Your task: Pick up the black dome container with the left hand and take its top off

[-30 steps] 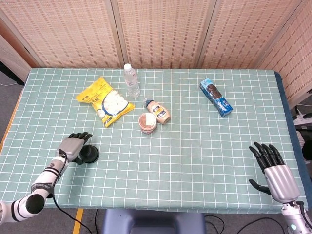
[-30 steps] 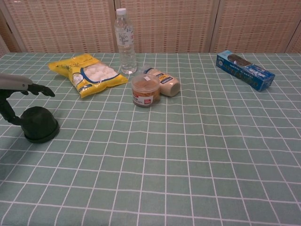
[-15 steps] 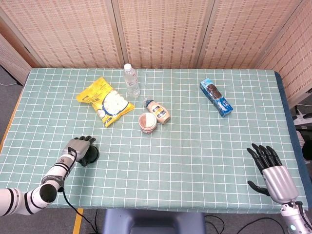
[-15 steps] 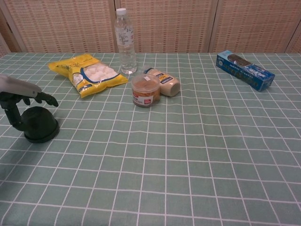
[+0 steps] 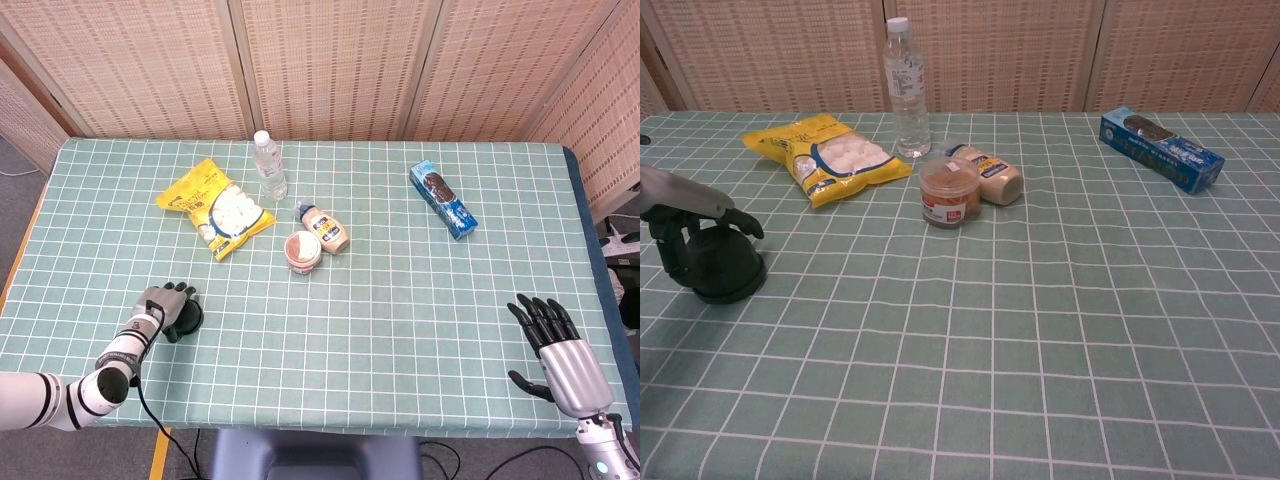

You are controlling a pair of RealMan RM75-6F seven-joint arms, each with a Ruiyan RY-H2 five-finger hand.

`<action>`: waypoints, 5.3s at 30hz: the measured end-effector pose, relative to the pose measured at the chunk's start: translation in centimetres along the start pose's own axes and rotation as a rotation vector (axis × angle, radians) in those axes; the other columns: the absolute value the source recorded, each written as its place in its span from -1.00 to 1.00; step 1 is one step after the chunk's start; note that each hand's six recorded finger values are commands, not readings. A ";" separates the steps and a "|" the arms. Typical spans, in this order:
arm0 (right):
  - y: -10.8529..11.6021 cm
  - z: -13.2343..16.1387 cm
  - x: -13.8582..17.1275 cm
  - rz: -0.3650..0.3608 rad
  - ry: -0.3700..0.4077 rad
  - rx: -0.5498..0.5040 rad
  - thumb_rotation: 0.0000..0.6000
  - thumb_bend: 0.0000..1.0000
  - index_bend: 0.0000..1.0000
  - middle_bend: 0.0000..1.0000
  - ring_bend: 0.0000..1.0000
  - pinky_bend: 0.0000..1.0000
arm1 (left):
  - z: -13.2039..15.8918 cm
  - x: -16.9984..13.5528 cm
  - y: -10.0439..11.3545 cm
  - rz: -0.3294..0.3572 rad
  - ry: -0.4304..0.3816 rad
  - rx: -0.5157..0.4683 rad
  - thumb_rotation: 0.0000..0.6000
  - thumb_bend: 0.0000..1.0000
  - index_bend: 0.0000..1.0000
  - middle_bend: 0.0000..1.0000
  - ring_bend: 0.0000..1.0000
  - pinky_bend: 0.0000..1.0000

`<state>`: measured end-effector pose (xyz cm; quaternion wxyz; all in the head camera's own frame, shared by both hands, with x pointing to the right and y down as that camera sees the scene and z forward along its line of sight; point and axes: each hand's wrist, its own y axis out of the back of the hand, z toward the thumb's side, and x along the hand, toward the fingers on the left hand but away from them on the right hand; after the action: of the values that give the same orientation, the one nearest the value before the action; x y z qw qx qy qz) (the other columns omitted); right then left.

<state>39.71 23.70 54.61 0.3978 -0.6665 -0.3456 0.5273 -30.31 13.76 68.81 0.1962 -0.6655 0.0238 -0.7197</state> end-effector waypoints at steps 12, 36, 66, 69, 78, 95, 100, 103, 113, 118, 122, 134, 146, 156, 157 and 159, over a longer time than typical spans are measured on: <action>-0.1 0.0 -0.1 0.000 -0.002 0.004 1.00 -0.85 -1.00 -1.00 -1.00 -1.00 | -0.2 0.8 -0.2 -0.017 0.018 0.028 1.00 -0.30 -0.76 -0.88 -0.90 -0.60; -0.1 0.0 -0.1 -0.010 -0.005 -0.003 1.00 -0.85 -1.00 -1.00 -1.00 -1.00 | -0.6 1.0 -1.2 -0.023 0.024 0.092 1.00 -0.27 0.03 0.23 0.00 -0.04; 0.1 -0.2 -0.1 -0.007 -0.003 -0.001 1.00 -0.85 -1.00 -1.00 -1.00 -1.00 | 1.5 -1.3 3.1 0.220 -0.286 -0.370 1.00 -0.17 0.34 0.51 0.20 0.05; -0.1 -0.1 -0.1 -0.004 -0.002 -0.004 1.00 -0.85 -1.00 -1.00 -1.00 -1.00 | 1.6 -1.7 3.9 0.232 -0.348 -0.546 1.00 -0.17 0.34 0.52 0.20 0.02; -0.2 0.0 -0.1 -0.002 -0.002 -0.001 1.00 -0.85 -1.00 -1.00 -1.00 -1.00 | 0.0 -1.8 5.5 0.233 -0.487 -0.864 1.00 -0.21 0.34 0.52 0.20 0.01; 0.5 -0.5 -0.1 -0.037 -0.024 0.014 1.00 -0.85 -1.00 -1.00 -1.00 -1.00 | -2.8 0.3 2.2 0.241 -0.276 -0.141 1.00 -0.21 0.29 0.48 0.18 -0.01; 0.3 -0.4 0.1 -0.022 -0.012 0.011 1.00 -0.85 -1.00 -1.00 -1.00 -1.00 | -3.8 0.8 1.6 0.237 -0.106 0.093 1.00 -0.23 0.33 0.52 0.19 0.00; 0.5 -0.4 0.1 -0.021 -0.009 0.009 1.00 -0.85 -1.00 -1.00 -1.00 -1.00 | -5.1 0.9 1.8 0.236 0.062 0.184 1.00 -0.22 0.35 0.54 0.20 0.00; 0.5 -0.4 0.2 -0.014 -0.004 0.007 1.00 -0.85 -1.00 -1.00 -1.00 -1.00 | -7.1 -1.3 2.5 0.207 0.445 0.373 1.00 -0.22 0.35 0.56 0.23 0.04; 0.6 -0.4 0.3 -0.021 -0.007 0.005 1.00 -0.85 -1.00 -1.00 -1.00 -1.00 | -5.3 -0.8 1.8 0.175 0.322 0.287 1.00 -0.21 0.34 0.55 0.23 0.02; 0.5 -0.4 0.3 -0.017 -0.007 0.007 1.00 -0.85 -1.00 -1.00 -1.00 -1.00 | -3.7 -0.4 1.5 0.170 0.175 0.176 1.00 -0.19 0.33 0.54 0.23 0.05; 0.2 -0.3 0.2 -0.004 -0.005 0.011 1.00 -0.85 -1.00 -1.00 -1.00 -1.00 | -4.5 0.2 1.2 0.128 -0.038 -0.071 1.00 -0.17 0.36 0.52 0.23 0.06; 0.0 -0.1 0.2 0.008 0.007 -0.019 1.00 -0.85 -1.00 -1.00 -1.00 -1.00 | -4.9 1.7 -0.7 0.090 0.013 -0.005 1.00 -0.18 0.30 0.47 0.19 0.03; -0.3 0.1 0.2 0.021 0.017 -0.026 1.00 -0.85 -1.00 -1.00 -1.00 -1.00 | -5.1 2.2 -1.5 0.097 0.025 0.046 1.00 -0.18 -0.43 -0.55 -0.47 -0.11; -0.3 0.2 0.2 0.022 0.019 -0.026 1.00 -0.85 -1.00 -1.00 -1.00 -1.00 | -5.1 2.2 -1.6 0.094 0.029 0.057 1.00 -0.17 -0.51 -0.63 -0.55 -0.13; -0.3 0.2 0.2 0.020 0.019 -0.029 1.00 -0.85 -1.00 -1.00 -1.00 -1.00 | -5.2 2.2 -1.7 0.094 0.036 0.073 1.00 -0.18 -0.64 -0.77 -0.67 -0.20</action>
<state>39.53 24.01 54.80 0.3860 -0.6806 -0.3427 0.5199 -35.83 13.46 70.84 0.2532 -0.6431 0.0324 -0.7220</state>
